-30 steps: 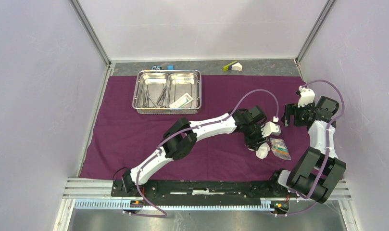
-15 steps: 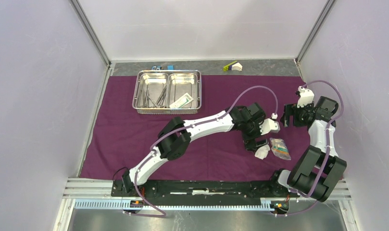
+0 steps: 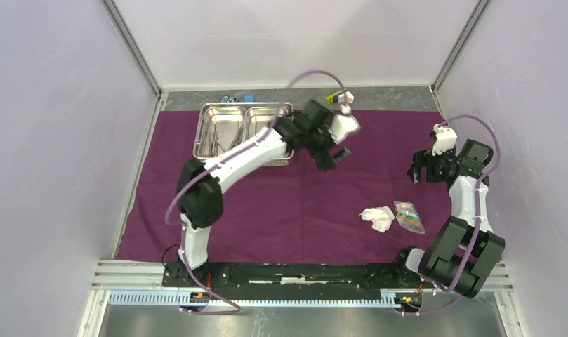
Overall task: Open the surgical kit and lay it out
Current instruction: Pick up the medical item from the container.
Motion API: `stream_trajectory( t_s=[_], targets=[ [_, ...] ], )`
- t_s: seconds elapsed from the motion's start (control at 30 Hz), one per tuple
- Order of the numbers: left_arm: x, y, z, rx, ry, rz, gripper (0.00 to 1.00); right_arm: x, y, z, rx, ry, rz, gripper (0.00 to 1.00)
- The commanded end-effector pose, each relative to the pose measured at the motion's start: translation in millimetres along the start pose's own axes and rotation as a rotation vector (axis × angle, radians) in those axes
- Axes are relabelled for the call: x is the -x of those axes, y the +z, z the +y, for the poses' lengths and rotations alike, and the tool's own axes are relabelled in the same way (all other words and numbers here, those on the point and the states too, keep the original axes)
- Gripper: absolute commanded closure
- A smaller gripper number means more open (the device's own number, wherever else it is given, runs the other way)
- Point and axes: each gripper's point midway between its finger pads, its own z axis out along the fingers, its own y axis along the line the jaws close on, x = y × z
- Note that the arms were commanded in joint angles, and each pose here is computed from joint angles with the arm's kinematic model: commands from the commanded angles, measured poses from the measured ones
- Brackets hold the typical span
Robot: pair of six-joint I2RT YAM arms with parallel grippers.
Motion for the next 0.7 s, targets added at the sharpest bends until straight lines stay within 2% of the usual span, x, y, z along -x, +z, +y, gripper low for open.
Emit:
stream_trajectory(
  t_s=[0.0, 0.17, 0.33, 0.67],
  targets=[
    [-33.2, -55.3, 87.0, 0.163, -0.167, 0.024, 0.0, 16.6, 1.2, 7.9, 0.016, -0.054, -0.055, 0.12],
    [-85.4, -78.3, 159.6, 0.284, -0.334, 0.093, 0.01, 17.8, 4.0, 5.8, 0.003, -0.071, -0.063, 0.12],
    [-125.3, -72.5, 208.0, 0.328, -0.48, 0.141, 0.02, 15.7, 6.8, 3.4, -0.005, -0.077, -0.063, 0.12],
    [-187.5, -23.8, 225.8, 0.318, -0.531, 0.291, 0.0, 6.2, 12.0, -1.4, -0.015, -0.073, -0.024, 0.12]
  ],
)
